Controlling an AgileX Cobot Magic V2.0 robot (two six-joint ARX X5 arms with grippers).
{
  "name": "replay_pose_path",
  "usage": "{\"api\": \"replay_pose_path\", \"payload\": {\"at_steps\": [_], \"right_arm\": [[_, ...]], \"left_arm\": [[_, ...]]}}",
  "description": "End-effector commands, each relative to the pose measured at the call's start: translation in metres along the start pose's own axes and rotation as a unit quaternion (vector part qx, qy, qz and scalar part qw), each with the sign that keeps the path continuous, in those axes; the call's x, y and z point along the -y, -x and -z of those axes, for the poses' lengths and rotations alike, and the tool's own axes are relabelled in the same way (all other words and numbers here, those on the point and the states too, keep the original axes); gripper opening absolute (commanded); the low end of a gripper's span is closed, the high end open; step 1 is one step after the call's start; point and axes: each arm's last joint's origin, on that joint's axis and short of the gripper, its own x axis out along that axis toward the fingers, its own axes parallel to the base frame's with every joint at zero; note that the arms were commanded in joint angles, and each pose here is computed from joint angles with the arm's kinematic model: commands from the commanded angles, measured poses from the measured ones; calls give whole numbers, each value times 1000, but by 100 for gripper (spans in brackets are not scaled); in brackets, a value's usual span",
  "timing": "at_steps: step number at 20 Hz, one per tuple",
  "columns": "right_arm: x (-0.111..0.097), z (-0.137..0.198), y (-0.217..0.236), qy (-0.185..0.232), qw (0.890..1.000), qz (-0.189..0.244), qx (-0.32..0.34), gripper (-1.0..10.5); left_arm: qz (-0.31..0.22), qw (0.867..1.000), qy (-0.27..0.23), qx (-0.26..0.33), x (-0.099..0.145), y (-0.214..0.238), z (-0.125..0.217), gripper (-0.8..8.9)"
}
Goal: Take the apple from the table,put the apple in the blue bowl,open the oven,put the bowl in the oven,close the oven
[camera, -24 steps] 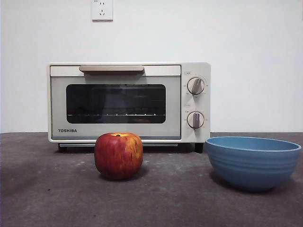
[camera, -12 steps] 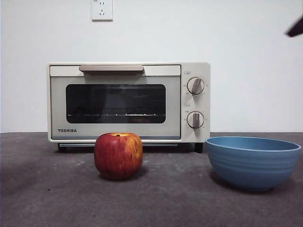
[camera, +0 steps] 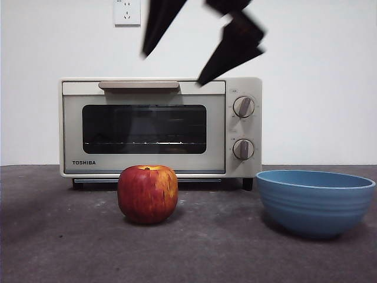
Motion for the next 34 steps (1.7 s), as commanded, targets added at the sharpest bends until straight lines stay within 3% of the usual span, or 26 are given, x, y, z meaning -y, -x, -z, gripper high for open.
{"api": "replay_pose_path", "payload": {"at_steps": [1, 9, 19, 22, 26, 29, 34], "right_arm": [[-7, -9, -31, 6, 1000, -3, -18, 489], [-4, -1, -101, 13, 997, 56, -57, 489], [8, 17, -148, 8, 992, 72, -103, 489], [10, 19, -151, 9, 990, 89, -109, 464], [11, 22, -151, 4, 988, 94, -122, 340], [10, 22, -148, 1, 987, 94, -128, 330], [1, 4, -107, 1, 993, 88, -79, 330]], "left_arm": [[3, 1000, -13, 9, 2, 2, -5, 7], [3, 1000, -12, 9, 2, 2, -5, 7], [3, 1000, -11, 6, 2, 2, -4, 7], [3, 1000, -11, 6, 2, 2, -4, 7], [3, 1000, -11, 7, 2, 2, -4, 7], [3, 1000, -11, 7, 2, 2, -4, 7], [3, 1000, -13, 9, 2, 2, -5, 7]]}}
